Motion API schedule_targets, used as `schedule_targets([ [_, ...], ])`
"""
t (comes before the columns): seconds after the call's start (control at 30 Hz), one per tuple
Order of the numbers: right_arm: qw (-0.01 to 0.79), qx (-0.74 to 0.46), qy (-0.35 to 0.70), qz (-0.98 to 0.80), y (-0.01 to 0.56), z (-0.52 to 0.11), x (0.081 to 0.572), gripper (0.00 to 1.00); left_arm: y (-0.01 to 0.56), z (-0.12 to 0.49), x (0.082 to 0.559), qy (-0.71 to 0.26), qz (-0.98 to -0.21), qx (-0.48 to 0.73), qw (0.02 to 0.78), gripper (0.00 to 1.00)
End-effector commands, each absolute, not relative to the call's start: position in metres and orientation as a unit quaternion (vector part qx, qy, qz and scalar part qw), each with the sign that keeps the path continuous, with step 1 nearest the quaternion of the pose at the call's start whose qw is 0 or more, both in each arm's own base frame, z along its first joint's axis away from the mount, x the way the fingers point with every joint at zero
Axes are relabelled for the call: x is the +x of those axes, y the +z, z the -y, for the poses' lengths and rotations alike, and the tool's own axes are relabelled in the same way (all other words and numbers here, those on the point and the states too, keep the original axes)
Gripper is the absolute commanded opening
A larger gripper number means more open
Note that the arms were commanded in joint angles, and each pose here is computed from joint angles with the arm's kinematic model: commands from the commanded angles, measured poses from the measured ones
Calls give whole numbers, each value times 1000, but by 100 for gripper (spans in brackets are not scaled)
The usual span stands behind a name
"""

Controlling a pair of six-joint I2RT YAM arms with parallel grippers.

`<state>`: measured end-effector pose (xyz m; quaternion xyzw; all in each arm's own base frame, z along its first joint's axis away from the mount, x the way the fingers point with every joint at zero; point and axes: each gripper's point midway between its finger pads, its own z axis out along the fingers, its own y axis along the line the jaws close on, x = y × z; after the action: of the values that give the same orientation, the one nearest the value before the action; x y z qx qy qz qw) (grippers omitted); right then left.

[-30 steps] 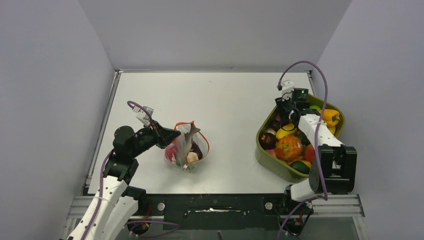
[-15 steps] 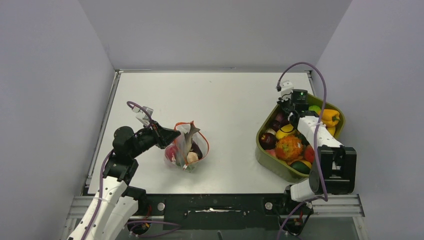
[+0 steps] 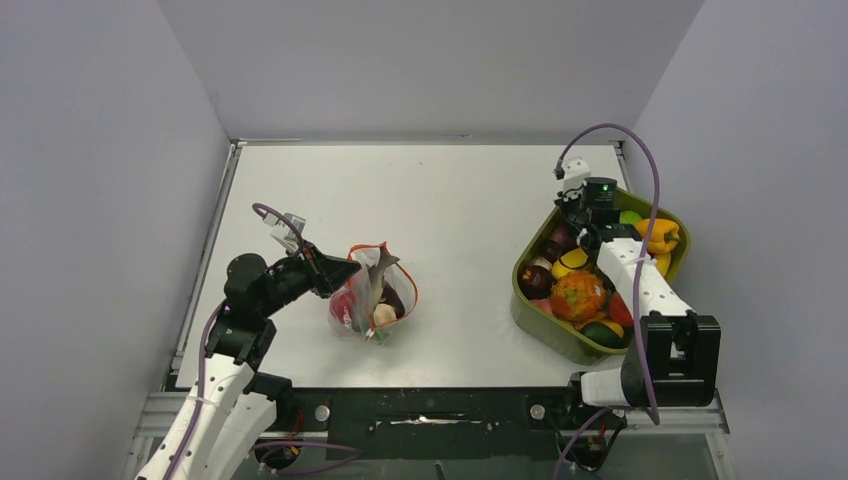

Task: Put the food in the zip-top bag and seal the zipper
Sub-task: Pick up the fake vegetable from the bin.

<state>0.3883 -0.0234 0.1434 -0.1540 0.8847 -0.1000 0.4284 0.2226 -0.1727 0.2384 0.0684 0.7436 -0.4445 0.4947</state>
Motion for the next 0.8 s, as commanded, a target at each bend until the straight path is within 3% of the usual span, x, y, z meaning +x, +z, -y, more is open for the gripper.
schedule_targets([
  [0.0, 487, -138, -113, -855, 194, 16, 392, 0, 252, 173, 224, -444, -728, 78, 516, 0],
  [0.4, 559, -149, -96, -810, 274, -25, 375, 0, 251, 173, 225, -443, -730, 77, 514, 0],
  [0.77, 659, -274, 48, -699, 340, -129, 328, 0, 250, 173, 226, -442, -731, 75, 514, 0],
])
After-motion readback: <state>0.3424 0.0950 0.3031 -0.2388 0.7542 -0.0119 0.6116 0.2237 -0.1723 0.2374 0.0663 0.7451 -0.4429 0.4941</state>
